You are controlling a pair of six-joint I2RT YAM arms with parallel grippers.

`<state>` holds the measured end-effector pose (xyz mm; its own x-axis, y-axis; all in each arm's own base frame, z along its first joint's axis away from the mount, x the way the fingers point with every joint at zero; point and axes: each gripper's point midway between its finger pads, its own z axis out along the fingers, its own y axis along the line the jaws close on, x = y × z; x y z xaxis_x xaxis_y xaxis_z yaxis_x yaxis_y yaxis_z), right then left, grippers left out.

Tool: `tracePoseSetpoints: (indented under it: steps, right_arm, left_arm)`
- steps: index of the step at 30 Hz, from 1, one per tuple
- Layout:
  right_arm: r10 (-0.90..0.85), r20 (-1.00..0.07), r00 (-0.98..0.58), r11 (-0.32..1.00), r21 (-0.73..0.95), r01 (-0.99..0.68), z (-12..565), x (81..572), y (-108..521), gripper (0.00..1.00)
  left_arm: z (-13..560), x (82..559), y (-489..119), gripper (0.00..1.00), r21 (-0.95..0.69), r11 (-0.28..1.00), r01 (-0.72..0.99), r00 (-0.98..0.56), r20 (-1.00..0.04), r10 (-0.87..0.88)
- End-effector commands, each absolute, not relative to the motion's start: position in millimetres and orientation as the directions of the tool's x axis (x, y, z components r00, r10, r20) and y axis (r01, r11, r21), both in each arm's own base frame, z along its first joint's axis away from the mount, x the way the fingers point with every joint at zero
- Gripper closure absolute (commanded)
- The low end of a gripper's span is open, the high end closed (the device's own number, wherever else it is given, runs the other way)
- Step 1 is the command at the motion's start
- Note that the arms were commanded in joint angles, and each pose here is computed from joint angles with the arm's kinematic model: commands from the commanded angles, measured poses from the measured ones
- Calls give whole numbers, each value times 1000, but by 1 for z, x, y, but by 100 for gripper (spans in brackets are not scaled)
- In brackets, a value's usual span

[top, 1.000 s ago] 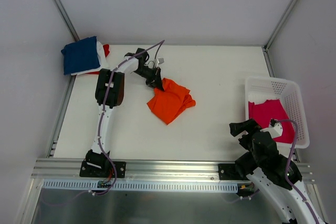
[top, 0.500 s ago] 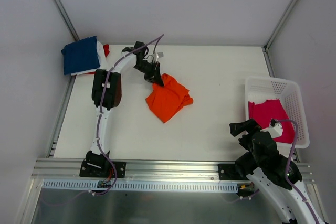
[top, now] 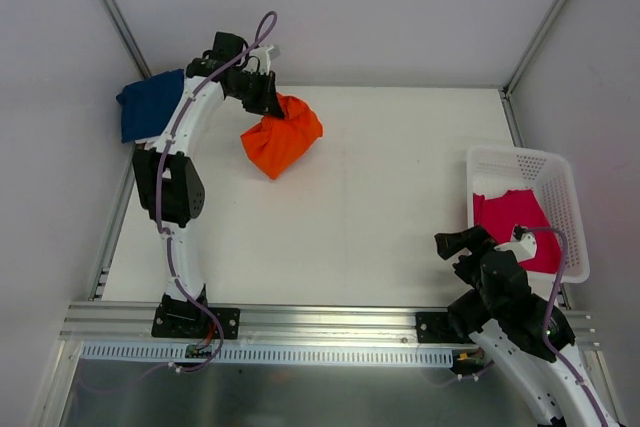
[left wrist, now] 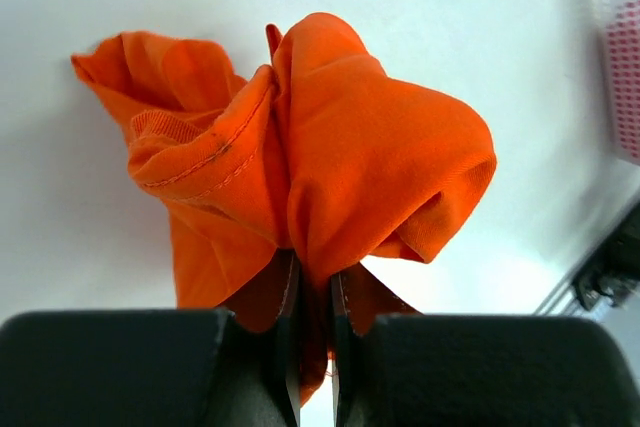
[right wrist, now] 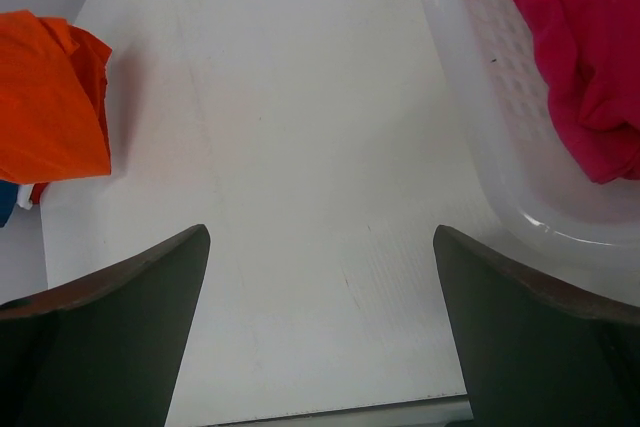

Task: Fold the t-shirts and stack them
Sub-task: Neatly place the folded tshirt to the corner

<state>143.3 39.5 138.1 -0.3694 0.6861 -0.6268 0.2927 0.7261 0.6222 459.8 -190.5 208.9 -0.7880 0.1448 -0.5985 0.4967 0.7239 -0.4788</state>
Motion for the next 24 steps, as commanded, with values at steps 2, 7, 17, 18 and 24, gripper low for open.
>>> tracePoseSetpoints:
  steps: [2, 7, 17, 18, 24]
  right_arm:
    - [698, -602, -388, 708, 663, 244, 145, 144, 52, 1]
    - [672, -613, -415, 728, 648, 223, 148, 149, 59, 1]
    - [631, -603, -488, 747, 643, 170, 146, 153, 80, 1]
    - [628, -599, -497, 749, 640, 175, 139, 153, 81, 0]
    - [594, -577, -561, 765, 622, 169, 116, 157, 97, 1]
  left_arm:
    - [217, 468, -162, 100, -328, 821, 468, -750, -639, 172]
    - [215, 485, -118, 100, -250, 891, 380, -749, -648, 138]
    - [219, 524, -23, 100, -275, 945, 176, -745, -664, -54]
    - [218, 525, -18, 100, -274, 947, 165, -746, -663, -62]
    - [231, 537, 1, 100, -285, 943, 169, -708, -702, -85]
